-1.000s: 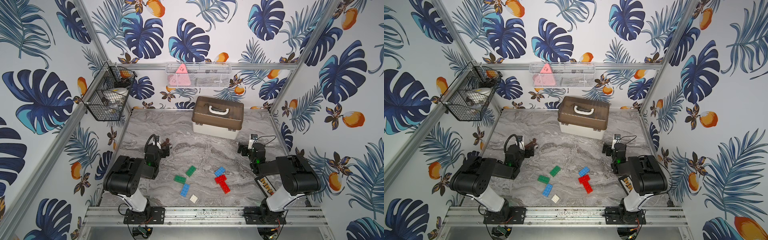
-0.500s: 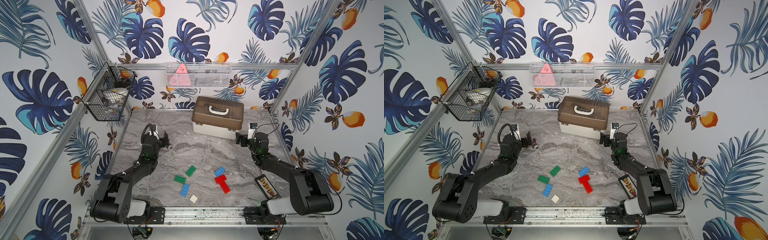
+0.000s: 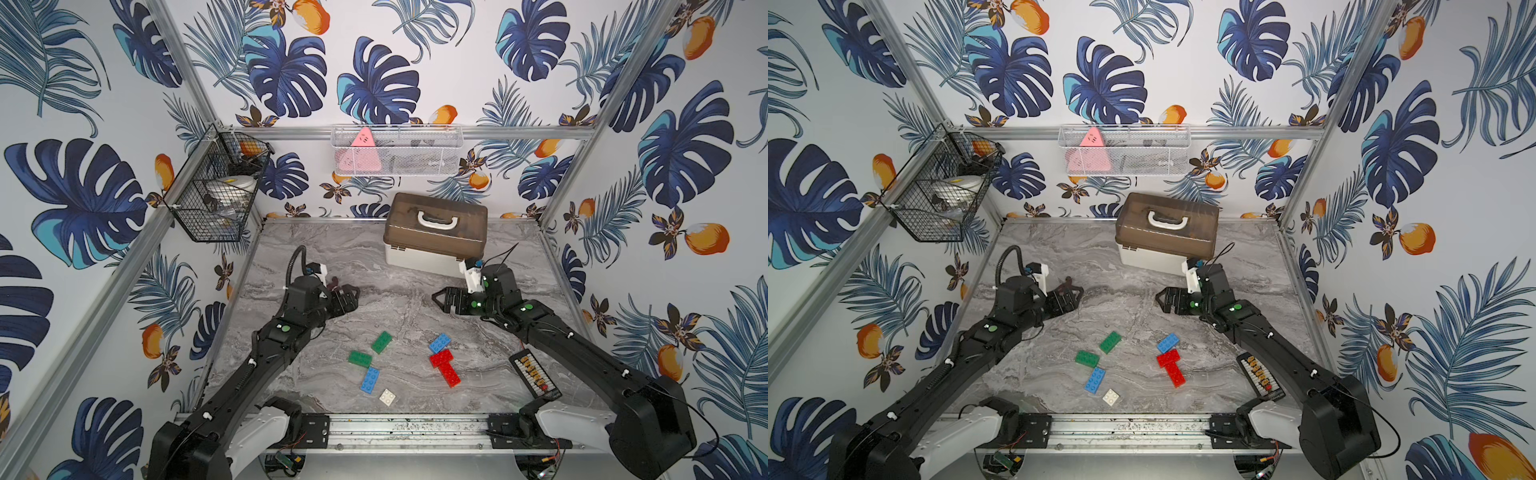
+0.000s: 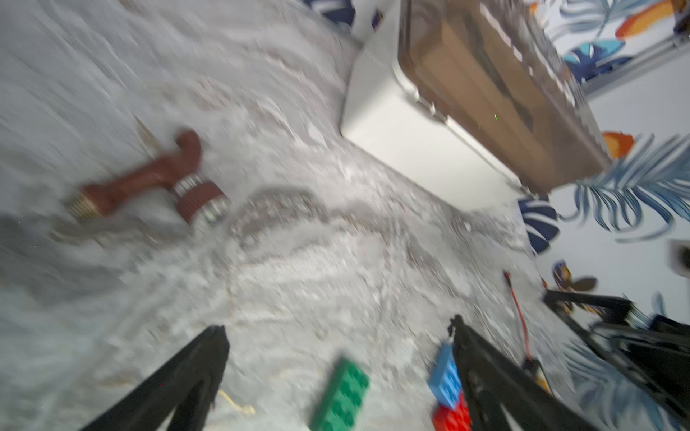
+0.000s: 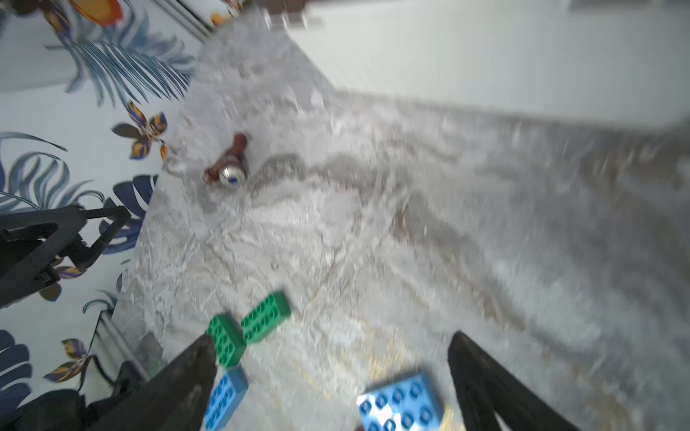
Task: Assemble a small pinwheel with lego
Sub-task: Move the lego brick at the center of the board.
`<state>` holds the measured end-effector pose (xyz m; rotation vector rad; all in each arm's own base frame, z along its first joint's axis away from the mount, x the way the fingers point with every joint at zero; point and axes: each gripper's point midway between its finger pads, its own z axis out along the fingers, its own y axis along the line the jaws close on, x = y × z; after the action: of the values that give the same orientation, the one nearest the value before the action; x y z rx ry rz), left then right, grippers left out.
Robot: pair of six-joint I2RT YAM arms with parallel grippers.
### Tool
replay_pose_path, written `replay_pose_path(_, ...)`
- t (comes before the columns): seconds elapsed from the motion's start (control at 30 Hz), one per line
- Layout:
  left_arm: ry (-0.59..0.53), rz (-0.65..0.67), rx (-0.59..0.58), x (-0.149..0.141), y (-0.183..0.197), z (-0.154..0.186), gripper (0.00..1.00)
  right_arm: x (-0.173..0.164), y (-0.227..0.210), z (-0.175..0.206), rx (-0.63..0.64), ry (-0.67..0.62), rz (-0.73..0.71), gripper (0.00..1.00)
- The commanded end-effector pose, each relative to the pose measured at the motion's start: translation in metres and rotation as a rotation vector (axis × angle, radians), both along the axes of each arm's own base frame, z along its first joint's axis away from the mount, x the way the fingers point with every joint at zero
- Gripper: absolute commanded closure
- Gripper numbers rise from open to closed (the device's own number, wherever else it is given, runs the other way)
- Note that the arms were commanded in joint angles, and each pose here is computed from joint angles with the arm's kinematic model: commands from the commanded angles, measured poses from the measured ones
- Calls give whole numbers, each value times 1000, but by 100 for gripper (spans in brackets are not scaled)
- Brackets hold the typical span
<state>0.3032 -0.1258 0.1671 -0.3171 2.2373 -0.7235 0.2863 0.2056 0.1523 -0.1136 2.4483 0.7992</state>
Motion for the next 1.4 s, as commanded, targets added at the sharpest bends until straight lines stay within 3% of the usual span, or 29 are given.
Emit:
replay_pose_path(0.0, 112, -36, -111, -23, -39, -15, 1, -43, -13, -44, -107, 264, -97, 3)
replay_pose_path(0.23, 155, -189, -25, -39, -110, -35, 1, -62, -6, -87, -132, 405, -125, 14)
replay_pose_path(0.43, 158, -226, -7, -48, -132, -41, 2, -56, 5, -105, -126, 459, -123, 20)
replay_pose_path(0.53, 159, -224, 1, -49, -131, -41, 2, -53, 10, -112, -138, 482, -111, 21)
replay_pose_path(0.63, 149, -202, 20, -50, -123, -39, 2, -48, 17, -115, -135, 481, -97, 30)
replay_pose_path(1.1, 149, -160, 92, -51, -100, -35, 3, -40, 15, -135, -440, 530, -6, 57)
replay_pose_path(1.2, 174, -106, 36, -49, -85, -37, 4, -33, 19, -134, -495, 509, 59, 64)
replay_pose_path(1.37, 198, -50, -80, -45, -65, -37, 6, -9, 36, -126, -597, 414, 274, 68)
